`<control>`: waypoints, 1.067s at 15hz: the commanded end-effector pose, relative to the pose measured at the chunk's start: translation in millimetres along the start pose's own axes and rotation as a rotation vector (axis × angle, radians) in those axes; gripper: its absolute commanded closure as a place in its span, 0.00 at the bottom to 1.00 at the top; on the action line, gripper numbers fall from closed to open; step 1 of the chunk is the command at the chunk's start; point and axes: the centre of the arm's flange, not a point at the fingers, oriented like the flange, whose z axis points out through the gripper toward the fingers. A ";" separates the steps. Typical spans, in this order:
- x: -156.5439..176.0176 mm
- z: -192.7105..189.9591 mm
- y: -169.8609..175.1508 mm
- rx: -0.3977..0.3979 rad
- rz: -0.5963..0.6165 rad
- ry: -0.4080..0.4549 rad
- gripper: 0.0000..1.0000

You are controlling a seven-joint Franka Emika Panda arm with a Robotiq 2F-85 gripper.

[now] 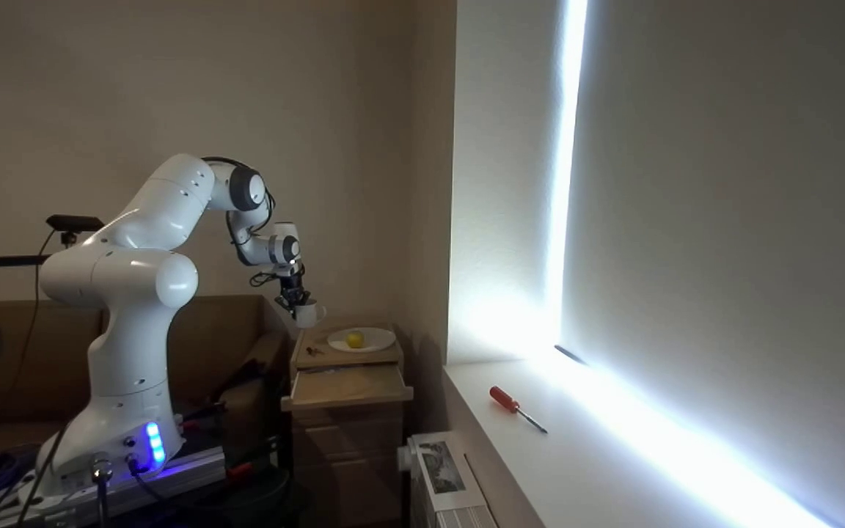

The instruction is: Put the white mug on the nightstand shelf, place the mug on the top of the night stand

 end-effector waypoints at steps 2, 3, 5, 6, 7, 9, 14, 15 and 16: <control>0.9 0.9 0.0 -0.001 0.001 0.002 0.95; 4.4 6.2 -2.6 0.004 -0.002 0.010 0.99; 1.2 19.2 -7.2 -0.010 0.021 0.012 0.99; -3.0 26.9 -9.8 -0.004 0.027 0.012 0.99; -6.5 33.3 -11.3 -0.016 0.038 0.011 0.99; -13.4 45.1 -13.7 -0.023 0.054 0.009 0.99; -33.1 63.7 -23.4 -0.012 0.083 -0.016 0.99; -36.9 66.5 -24.9 0.006 0.087 -0.015 0.99; -40.2 69.7 -27.1 0.016 0.091 -0.007 0.99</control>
